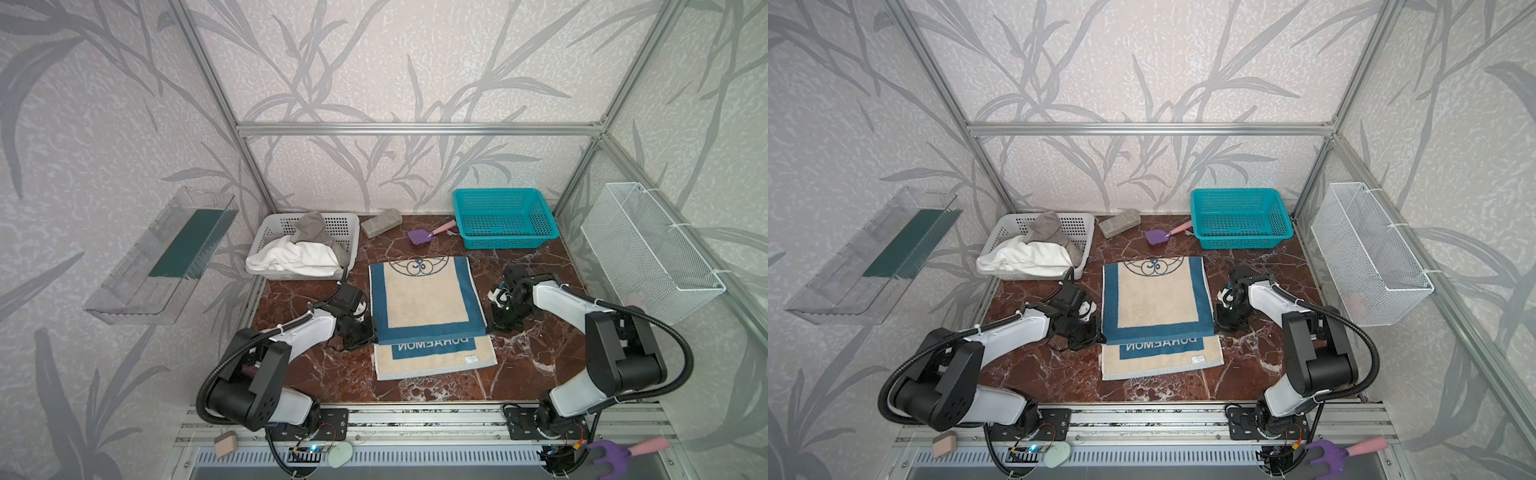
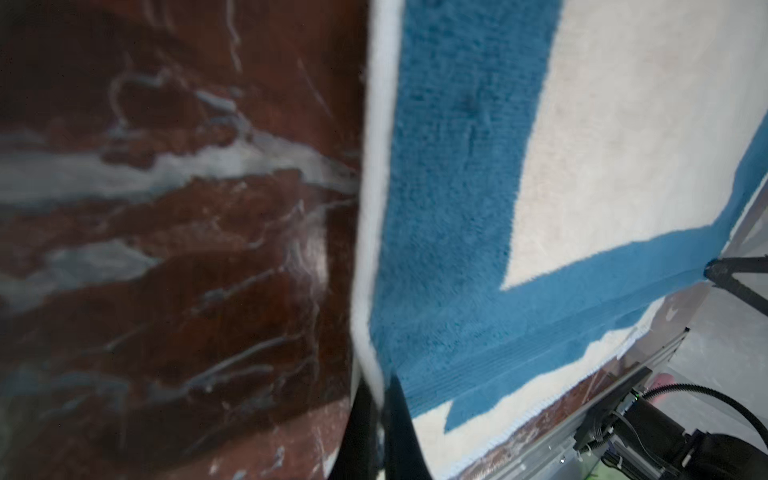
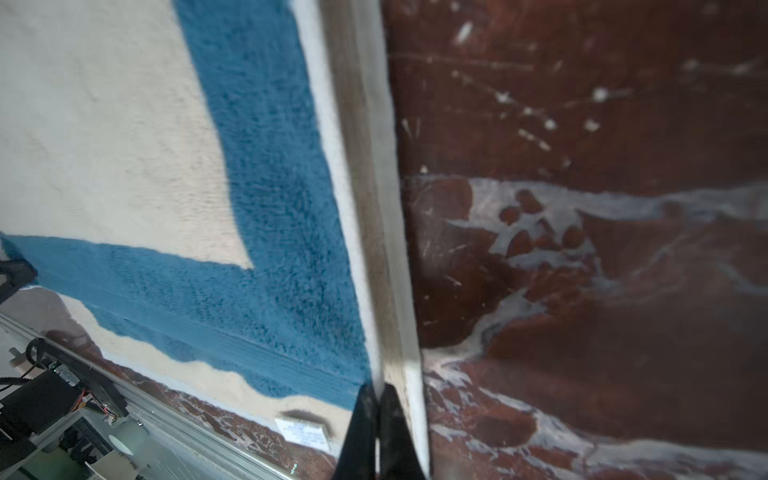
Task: Fold and stack the towels
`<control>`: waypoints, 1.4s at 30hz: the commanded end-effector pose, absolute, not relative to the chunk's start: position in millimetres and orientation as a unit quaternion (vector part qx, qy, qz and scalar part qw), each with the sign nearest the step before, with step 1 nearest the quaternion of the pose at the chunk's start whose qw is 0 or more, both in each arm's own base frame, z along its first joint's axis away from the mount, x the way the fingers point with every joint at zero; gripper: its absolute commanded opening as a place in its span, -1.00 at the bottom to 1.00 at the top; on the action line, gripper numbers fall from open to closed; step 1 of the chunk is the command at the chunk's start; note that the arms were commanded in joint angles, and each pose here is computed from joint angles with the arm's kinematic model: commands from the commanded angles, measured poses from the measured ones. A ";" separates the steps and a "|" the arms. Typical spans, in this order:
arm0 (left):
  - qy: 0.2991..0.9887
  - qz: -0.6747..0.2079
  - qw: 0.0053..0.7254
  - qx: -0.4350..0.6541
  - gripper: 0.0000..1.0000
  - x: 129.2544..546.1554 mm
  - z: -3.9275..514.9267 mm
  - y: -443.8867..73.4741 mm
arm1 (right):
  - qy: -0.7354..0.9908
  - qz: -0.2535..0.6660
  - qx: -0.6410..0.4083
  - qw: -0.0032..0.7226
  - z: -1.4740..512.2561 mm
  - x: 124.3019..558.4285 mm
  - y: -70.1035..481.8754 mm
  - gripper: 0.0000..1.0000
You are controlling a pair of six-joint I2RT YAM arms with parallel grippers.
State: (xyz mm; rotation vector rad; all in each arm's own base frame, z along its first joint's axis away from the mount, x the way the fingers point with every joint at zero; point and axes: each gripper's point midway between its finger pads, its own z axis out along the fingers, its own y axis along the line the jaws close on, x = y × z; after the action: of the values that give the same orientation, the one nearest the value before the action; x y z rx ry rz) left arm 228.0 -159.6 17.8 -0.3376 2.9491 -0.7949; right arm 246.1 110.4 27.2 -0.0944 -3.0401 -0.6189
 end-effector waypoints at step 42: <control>0.960 -0.251 0.076 -0.096 -1.00 225.4 45.5 -150.0 | -0.980 -0.179 -0.064 -0.062 50.6 209.2 106.6 -1.00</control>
State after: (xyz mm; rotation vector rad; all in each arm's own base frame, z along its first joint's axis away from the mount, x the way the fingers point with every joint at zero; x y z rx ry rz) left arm 212.3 -152.0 28.6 -0.3041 2.9362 -0.7772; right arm 202.0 114.7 38.3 -0.2384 -3.1472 -0.6515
